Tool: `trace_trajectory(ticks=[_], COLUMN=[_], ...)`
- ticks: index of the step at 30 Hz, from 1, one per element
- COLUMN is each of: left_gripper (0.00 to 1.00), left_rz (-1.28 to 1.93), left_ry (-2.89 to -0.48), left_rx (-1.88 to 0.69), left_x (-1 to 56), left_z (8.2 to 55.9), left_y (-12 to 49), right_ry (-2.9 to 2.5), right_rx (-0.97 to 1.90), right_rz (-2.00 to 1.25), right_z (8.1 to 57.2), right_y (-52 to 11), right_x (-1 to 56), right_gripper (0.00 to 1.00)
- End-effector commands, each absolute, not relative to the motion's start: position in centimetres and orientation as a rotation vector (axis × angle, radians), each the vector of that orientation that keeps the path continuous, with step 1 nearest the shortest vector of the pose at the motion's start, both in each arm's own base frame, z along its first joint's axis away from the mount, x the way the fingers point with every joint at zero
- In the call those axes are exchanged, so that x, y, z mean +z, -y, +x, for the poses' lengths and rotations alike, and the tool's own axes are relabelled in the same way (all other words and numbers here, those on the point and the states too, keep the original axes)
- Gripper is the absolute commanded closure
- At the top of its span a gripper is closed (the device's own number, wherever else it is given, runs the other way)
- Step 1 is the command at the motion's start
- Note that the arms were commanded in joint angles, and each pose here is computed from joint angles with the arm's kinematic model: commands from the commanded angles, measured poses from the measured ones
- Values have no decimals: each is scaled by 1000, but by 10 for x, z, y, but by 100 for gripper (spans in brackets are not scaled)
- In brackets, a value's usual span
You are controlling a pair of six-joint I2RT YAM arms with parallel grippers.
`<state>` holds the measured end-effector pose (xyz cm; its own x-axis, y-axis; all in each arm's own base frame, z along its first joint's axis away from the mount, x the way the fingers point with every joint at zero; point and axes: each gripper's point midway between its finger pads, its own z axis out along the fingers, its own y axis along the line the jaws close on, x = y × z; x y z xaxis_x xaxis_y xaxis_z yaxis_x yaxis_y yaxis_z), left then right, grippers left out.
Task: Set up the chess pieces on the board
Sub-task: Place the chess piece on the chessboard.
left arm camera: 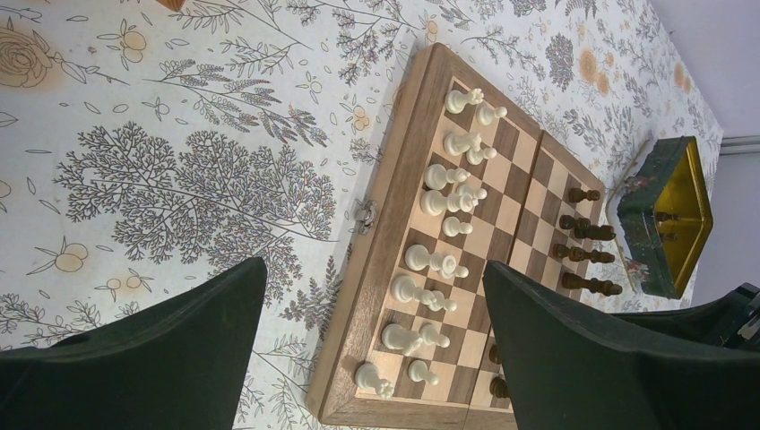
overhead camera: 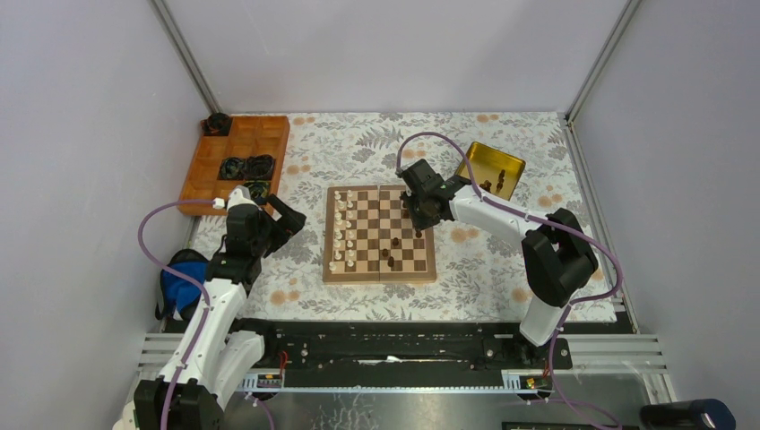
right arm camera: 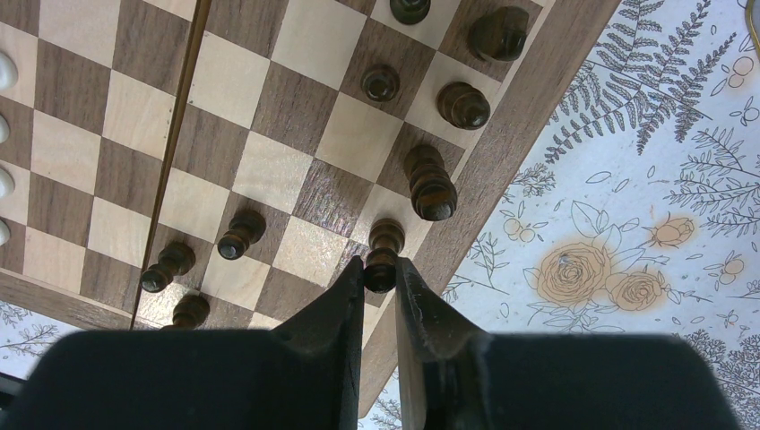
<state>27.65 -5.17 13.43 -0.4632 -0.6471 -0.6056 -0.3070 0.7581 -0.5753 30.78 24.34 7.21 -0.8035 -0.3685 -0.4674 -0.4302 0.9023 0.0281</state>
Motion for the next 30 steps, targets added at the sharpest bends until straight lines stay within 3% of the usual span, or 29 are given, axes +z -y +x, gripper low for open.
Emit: trace_trajectory(ticks=[1,11,30], left_gripper=[1,1,1], left_rz=[-695,-697,-697], left_ry=[-2056,-2052,-2047], left_rx=[-477,-480,-488], left_x=[138,138,140], left_z=[280,280,279], left_y=[48,49,49], right_ry=[-2589,-2592,-2546], right_rx=[202,203,221], right_rz=[-570,-573,-571], right_z=[316,315,322], right_y=[-247,-247,-252], right_x=[73,74,94], right_gripper=[92,74,66])
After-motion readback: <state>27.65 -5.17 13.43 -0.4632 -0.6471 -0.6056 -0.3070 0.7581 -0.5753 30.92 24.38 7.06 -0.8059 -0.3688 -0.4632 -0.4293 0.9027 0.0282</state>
